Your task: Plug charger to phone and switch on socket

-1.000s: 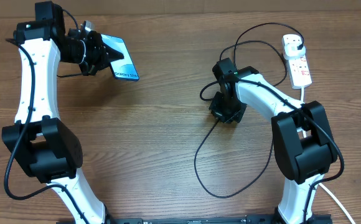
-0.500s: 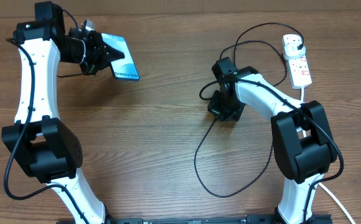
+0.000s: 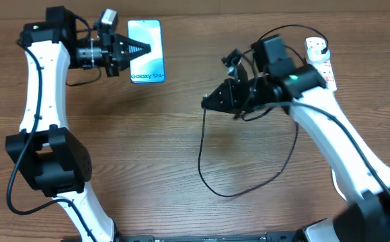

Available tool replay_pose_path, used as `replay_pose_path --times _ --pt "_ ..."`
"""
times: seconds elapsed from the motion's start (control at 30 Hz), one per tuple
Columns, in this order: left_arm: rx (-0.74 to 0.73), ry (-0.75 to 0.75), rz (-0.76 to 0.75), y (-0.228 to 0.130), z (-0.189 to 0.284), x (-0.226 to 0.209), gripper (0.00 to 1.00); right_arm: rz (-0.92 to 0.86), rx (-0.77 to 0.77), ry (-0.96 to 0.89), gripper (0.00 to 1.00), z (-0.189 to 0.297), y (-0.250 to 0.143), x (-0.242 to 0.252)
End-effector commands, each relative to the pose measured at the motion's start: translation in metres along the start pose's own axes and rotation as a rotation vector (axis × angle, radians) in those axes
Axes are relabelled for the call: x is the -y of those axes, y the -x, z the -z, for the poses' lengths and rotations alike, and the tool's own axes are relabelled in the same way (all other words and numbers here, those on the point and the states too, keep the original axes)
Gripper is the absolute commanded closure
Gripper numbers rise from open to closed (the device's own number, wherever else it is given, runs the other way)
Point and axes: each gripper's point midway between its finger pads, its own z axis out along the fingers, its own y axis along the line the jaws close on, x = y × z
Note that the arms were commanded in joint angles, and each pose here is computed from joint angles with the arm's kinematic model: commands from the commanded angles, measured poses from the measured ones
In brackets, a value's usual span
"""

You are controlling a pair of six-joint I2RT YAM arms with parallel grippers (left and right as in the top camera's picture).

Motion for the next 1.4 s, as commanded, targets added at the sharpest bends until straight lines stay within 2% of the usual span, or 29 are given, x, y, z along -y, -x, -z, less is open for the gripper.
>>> replay_pose_path --times 0.0,0.17,0.37,0.6,0.8,1.37 --pt "-0.076 -0.09 -0.11 -0.02 -0.027 0.027 0.96 0.125 -0.049 0.172 0.96 0.005 -0.014 -0.042" --pt "-0.124 -0.073 -0.136 -0.029 -0.047 0.027 0.96 0.187 -0.115 0.274 0.96 -0.002 -0.032 -0.065" --pt "-0.133 -0.061 -0.129 -0.031 -0.05 0.025 0.96 0.203 -0.135 0.28 0.96 -0.008 -0.038 -0.071" --pt "-0.136 -0.067 -0.109 -0.033 -0.05 0.026 0.96 0.171 -0.101 0.276 0.96 -0.009 -0.026 -0.074" --pt "-0.137 -0.122 -0.113 -0.033 -0.049 0.035 0.96 0.077 -0.029 0.16 0.96 -0.014 -0.007 -0.058" --pt "-0.138 -0.167 -0.122 -0.031 -0.048 0.043 0.96 0.045 0.006 0.22 0.96 -0.015 0.008 -0.072"
